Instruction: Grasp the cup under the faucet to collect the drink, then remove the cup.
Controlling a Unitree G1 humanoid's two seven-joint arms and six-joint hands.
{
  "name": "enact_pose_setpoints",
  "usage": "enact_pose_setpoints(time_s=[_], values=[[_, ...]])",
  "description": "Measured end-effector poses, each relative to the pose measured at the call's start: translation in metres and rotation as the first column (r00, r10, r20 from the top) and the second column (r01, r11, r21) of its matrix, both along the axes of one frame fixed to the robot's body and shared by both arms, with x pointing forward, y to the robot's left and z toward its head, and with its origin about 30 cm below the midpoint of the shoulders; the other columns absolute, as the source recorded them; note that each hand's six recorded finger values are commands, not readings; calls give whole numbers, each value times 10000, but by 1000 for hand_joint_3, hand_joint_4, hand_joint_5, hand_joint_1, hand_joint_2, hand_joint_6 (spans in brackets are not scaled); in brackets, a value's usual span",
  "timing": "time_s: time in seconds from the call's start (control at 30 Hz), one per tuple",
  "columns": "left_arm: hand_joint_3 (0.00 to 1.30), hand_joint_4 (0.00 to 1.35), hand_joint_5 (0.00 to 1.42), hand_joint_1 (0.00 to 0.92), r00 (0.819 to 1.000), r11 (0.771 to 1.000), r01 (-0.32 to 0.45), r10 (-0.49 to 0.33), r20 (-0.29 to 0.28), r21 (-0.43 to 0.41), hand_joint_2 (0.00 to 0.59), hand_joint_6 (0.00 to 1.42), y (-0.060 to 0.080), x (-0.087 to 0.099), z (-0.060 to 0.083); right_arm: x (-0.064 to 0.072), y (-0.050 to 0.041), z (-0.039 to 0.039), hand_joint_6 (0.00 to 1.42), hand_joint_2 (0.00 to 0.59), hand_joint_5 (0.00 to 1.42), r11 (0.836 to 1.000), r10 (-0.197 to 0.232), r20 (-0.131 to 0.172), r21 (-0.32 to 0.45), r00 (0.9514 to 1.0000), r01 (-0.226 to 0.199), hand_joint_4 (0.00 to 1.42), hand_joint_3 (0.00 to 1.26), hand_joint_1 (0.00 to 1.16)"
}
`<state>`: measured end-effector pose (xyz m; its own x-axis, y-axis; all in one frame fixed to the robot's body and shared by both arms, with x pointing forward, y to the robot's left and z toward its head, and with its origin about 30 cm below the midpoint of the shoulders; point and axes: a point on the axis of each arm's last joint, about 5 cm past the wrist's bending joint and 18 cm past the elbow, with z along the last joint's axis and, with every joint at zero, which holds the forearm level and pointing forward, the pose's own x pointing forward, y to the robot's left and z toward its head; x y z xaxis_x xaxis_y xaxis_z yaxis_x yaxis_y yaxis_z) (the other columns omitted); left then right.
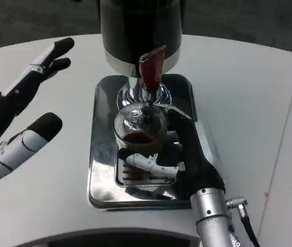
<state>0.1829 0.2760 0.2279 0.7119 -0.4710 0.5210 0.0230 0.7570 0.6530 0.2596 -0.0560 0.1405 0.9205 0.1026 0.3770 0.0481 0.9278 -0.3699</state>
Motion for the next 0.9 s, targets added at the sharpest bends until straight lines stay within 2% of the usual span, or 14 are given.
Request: enact_pose_setpoints(time_s=[0.1,0.2,0.47,0.57,0.77,0.9], values=[[64,0,55,0,9999,10000,44,-44,-113,-7,174,26,-12,9,-9,-22,-11,3,1157,162,897,9991,-425,269,57,9987,423,898,658,1103],[64,0,55,0,9998,10000,72,-71,-187,25,172,23,-21,12,-17,-62,-17,-22,1207,143,932,9972,-729,314,171,9968,724,930,687,1106],[47,0,33,0,9986,9996,-53,68,-518,287,169,0,-29,-30,-53,-128,-36,-20,1264,130,958,9954,-904,424,347,9950,890,959,708,1095],[37,0,22,0,9981,9990,-84,110,-611,428,168,0,-25,-47,-54,-151,-32,-2,1267,129,960,9962,-807,507,354,9954,790,959,710,1095],[17,0,9,0,9962,9980,-140,193,-855,612,168,0,-11,-118,-84,-212,-39,54,1284,126,961,9996,-269,710,-3,9971,270,966,714,1096],[16,0,2,0,9946,9971,-245,315,-989,716,168,0,6,-152,-101,-242,-42,70,1290,123,961,9996,140,577,-233,9982,-127,970,721,1096]])
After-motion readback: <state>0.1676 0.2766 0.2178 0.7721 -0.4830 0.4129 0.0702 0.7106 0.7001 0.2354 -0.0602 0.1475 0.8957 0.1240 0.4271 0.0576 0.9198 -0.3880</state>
